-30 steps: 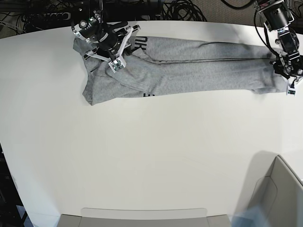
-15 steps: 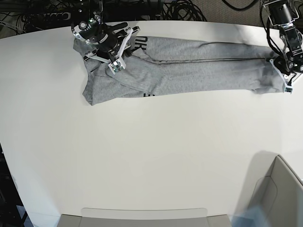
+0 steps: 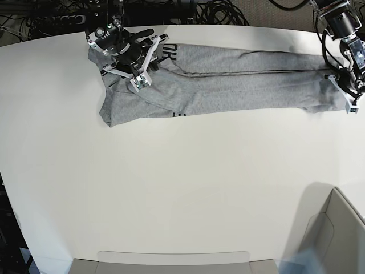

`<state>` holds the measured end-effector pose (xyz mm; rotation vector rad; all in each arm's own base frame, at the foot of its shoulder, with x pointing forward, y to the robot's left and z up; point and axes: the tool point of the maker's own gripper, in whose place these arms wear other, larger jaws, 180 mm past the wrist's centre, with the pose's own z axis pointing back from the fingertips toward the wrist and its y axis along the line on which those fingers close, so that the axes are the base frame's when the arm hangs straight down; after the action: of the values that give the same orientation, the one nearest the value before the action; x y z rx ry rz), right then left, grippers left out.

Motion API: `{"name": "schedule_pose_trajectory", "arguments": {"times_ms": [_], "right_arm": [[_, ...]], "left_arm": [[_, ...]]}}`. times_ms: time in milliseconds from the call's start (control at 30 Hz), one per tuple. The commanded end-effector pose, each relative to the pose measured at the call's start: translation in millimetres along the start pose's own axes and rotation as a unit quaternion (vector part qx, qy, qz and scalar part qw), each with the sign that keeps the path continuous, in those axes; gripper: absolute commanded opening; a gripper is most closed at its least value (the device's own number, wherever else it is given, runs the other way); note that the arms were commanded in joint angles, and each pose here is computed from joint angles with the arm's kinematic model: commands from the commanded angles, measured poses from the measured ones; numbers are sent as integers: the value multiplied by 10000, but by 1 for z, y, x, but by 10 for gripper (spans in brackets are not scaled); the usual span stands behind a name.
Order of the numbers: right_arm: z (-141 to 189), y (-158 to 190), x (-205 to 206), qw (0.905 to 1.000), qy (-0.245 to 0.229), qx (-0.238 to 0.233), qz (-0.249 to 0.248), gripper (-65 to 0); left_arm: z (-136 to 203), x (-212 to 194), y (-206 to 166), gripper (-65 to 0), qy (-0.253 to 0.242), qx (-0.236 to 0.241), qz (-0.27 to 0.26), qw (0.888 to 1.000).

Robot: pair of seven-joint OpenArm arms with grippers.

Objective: Fold the T-shirt properly
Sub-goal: 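Pinch the strip's ends with both grippers and hold them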

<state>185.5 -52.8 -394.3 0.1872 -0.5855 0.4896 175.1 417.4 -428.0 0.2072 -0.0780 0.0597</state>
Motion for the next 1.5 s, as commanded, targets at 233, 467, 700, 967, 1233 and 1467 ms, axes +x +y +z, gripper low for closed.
{"name": "schedule_pose_trajectory", "arguments": {"times_ms": [233, 467, 700, 967, 1233, 1467], "right_arm": [[3, 1, 10, 9998, -211, 23, 28, -464], [3, -2, 8, 9998, -182, -1, 77, -464], [3, -3, 8, 9998, -183, -7, 89, -464], [3, -3, 8, 9998, -175, -7, 89, -464], [0, 0, 0, 10000, -57, 43, 66, -464], [1, -9, -4, 9998, 16, -31, 204, -464]], "left_arm": [[19, 16, 13, -363, -59, 185, -16, 9998], [81, 16, 83, -374, -768, 1318, 821, 9849], [124, 25, 87, -373, -1605, 2328, 1054, 9534], [112, 23, 62, -296, -1174, 2156, 1212, 9618], [97, 72, -4, -303, -2355, -738, 554, 9675], [49, 29, 20, -301, -1459, -1122, 1116, 9766]]}}
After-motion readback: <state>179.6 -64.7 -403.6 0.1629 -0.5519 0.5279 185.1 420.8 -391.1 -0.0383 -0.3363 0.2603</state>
